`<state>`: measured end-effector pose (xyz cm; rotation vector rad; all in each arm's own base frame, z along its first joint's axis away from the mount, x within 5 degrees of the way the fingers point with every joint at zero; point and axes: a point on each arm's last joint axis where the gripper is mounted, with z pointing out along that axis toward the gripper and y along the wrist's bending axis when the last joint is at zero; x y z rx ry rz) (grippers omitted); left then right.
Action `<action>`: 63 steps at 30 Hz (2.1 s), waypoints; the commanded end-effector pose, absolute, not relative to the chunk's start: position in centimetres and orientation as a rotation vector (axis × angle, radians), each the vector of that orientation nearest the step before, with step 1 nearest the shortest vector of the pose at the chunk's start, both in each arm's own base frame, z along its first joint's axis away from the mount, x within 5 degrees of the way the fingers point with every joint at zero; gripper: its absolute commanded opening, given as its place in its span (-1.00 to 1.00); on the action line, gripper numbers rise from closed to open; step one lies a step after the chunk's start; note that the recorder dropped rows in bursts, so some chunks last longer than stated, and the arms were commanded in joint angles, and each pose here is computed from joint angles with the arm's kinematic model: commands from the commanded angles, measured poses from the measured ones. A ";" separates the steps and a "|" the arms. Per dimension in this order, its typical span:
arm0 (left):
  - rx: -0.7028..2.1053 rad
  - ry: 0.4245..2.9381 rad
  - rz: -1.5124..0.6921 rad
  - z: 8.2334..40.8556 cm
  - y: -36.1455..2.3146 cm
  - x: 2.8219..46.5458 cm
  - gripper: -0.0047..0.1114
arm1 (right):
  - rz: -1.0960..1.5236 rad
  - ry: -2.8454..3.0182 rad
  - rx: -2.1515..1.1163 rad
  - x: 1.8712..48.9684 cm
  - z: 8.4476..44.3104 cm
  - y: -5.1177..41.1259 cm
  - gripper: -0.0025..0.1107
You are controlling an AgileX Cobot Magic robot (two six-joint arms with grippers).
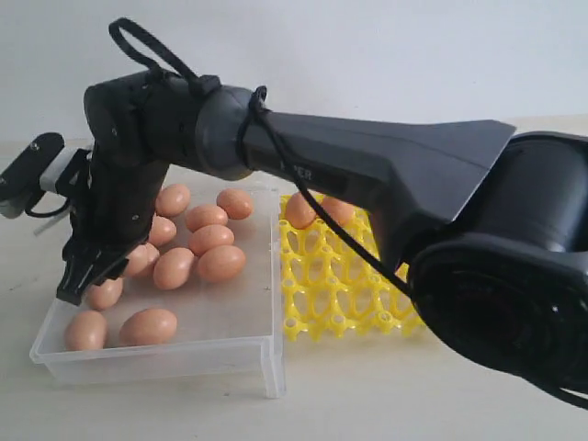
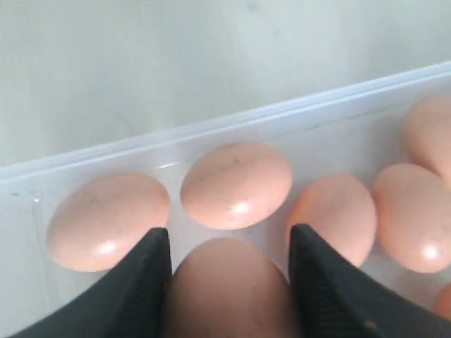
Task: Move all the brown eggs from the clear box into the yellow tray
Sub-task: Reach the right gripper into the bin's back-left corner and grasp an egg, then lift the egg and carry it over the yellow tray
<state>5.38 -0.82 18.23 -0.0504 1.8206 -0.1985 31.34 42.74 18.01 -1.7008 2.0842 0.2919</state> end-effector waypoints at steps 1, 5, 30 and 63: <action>-0.048 1.807 -0.195 18.4 -0.8 5.4 -0.92 | 0.317 2.071 -1.575 31.6 22.0 42.1 -0.96; -0.048 1.807 -0.195 18.4 -0.8 5.4 -0.92 | 0.355 2.060 -1.471 32.0 24.8 41.2 -0.96; -0.048 1.807 -0.195 18.4 -0.8 5.4 -0.92 | 0.606 2.035 -1.052 35.0 27.2 36.7 -0.96; -0.048 1.807 -0.195 18.4 -0.8 5.4 -0.92 | 0.307 2.156 -0.196 36.9 18.6 14.6 -0.96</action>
